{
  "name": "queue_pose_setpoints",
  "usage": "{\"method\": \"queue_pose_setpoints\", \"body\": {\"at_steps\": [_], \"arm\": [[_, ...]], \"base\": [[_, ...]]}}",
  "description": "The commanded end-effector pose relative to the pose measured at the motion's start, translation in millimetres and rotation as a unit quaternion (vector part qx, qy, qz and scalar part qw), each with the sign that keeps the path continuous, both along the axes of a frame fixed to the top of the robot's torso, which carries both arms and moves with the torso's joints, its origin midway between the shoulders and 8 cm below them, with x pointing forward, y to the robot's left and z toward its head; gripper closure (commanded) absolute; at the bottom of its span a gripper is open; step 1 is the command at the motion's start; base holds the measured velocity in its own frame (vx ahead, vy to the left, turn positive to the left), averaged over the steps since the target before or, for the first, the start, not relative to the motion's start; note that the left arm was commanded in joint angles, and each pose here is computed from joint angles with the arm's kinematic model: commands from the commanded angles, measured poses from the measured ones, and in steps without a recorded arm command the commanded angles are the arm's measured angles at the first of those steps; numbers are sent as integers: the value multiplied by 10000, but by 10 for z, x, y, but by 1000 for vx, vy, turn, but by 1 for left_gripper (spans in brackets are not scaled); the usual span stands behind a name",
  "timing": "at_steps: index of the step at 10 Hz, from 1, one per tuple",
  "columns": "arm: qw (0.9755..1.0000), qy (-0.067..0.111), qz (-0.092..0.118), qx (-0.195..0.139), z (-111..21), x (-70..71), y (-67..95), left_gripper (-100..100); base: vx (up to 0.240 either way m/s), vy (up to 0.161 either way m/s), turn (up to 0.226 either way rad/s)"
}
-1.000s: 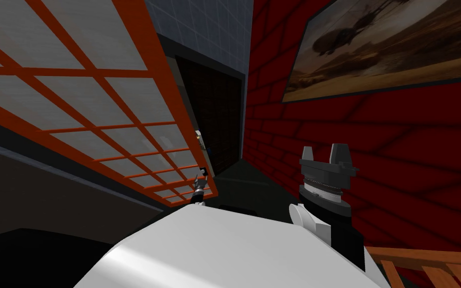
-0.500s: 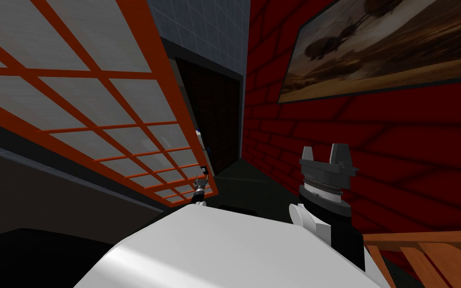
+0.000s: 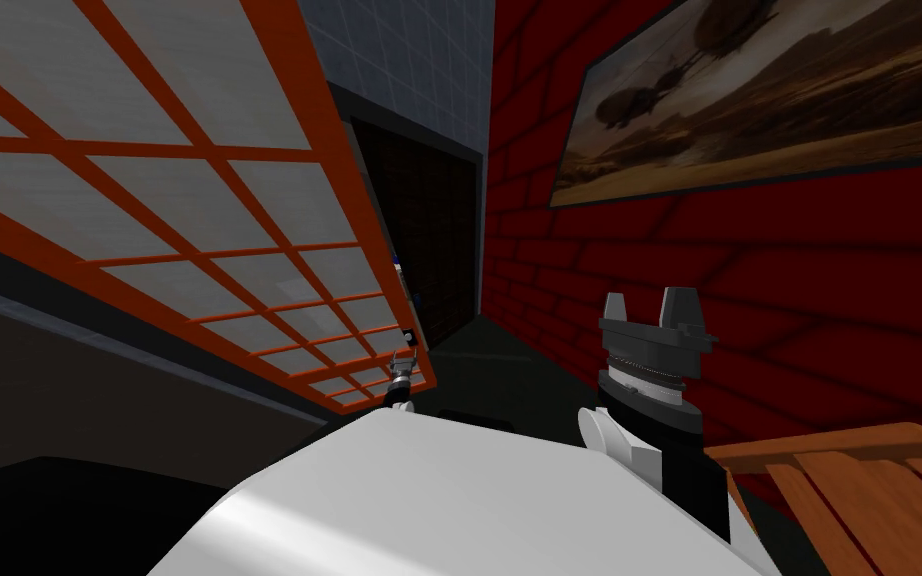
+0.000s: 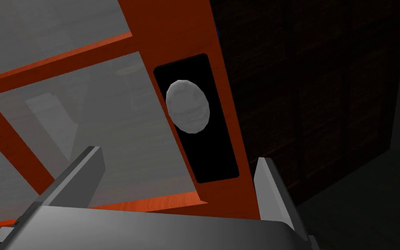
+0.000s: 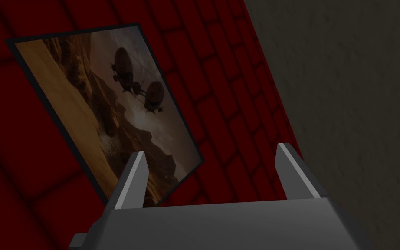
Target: Pull the door open
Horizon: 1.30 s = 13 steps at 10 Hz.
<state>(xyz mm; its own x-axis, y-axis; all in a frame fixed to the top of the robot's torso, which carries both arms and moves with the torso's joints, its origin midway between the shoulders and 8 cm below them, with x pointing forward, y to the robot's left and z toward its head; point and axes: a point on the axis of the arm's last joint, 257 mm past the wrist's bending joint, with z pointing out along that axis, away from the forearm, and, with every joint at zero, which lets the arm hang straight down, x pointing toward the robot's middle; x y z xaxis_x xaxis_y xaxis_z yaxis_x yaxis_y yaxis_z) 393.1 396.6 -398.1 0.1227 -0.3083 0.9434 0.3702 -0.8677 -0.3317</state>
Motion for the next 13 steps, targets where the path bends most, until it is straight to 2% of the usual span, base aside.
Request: {"method": "queue_pose_setpoints", "body": {"at_steps": [1, 3, 4, 7, 10, 11, 12, 13], "arm": [[9998, -81, 7, -197, 2, 3, -10, -100], [9978, -250, 30, -612, 3, 13, -35, -100], [9975, -269, 30, -658, 3, 13, -35, -100], [9913, -497, 58, -1218, 3, 24, -67, -100], [9857, -634, 76, -1558, 1, 30, -88, -100], [9872, -601, 72, -1478, 2, 28, -85, -100], [9867, -618, 139, -1500, -14, -62, 100, -100], [9866, -621, 159, -1499, -17, -89, 154, -100]], "base": [[-60, 22, -48], [-70, 20, -65], [-55, 16, -26], [-71, 11, -56], [-76, 13, -37], [-29, 8, -8], [112, -10, -95], [230, -8, -80]]}}
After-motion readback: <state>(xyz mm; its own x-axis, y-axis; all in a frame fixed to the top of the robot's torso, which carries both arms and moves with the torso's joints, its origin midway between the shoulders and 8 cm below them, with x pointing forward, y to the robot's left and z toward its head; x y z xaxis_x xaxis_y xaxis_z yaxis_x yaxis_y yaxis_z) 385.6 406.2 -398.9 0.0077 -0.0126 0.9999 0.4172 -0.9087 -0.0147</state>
